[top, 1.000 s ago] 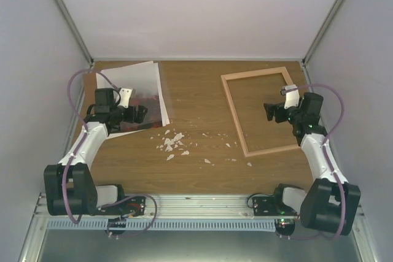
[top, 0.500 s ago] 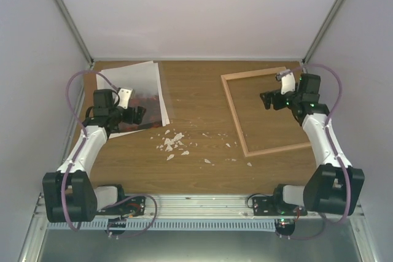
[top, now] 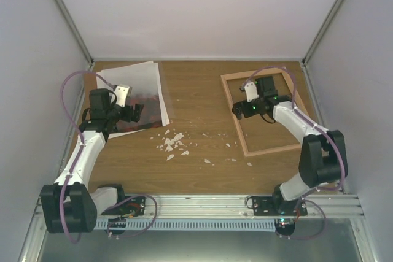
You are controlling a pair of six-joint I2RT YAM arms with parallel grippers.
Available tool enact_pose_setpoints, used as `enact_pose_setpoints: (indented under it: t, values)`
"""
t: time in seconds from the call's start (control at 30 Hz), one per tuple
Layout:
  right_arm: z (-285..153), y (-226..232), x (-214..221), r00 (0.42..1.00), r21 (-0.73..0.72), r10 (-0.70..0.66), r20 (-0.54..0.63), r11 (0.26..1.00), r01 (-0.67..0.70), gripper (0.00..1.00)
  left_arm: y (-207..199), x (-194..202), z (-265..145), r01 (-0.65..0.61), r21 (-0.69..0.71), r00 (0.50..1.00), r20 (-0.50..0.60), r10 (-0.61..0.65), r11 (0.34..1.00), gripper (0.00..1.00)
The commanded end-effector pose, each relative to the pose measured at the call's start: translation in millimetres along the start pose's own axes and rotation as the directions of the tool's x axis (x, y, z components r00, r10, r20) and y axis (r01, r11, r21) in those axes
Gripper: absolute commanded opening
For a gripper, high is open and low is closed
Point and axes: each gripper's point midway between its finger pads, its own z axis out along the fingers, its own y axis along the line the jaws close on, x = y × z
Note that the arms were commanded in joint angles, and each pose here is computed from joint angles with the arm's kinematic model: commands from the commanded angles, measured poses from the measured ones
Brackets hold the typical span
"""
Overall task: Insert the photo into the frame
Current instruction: Pick up the photo frame from the center of the board.
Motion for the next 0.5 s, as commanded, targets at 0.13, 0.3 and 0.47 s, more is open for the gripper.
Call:
enact_pose_setpoints:
  t: [0.13,0.3,0.47]
  values:
    - [43,6,-14,0.997,0.057,0.06,-0.053,0.997,-0.057,0.95,4,-10,-3,-0.01,-0.034,0.999,0.051,0.012,0.999,0.99]
    - [71,12,-6,0.991,0.077,0.077,-0.107,0.995,-0.069,0.91,4,-9,-1,-0.006,-0.027,0.999,0.05,0.007,1.0,0.99]
    - [89,14,-2,0.986,0.079,0.099,-0.137,0.993,-0.088,0.83,4,-7,-1,-0.006,-0.03,0.999,0.048,0.008,1.0,0.99]
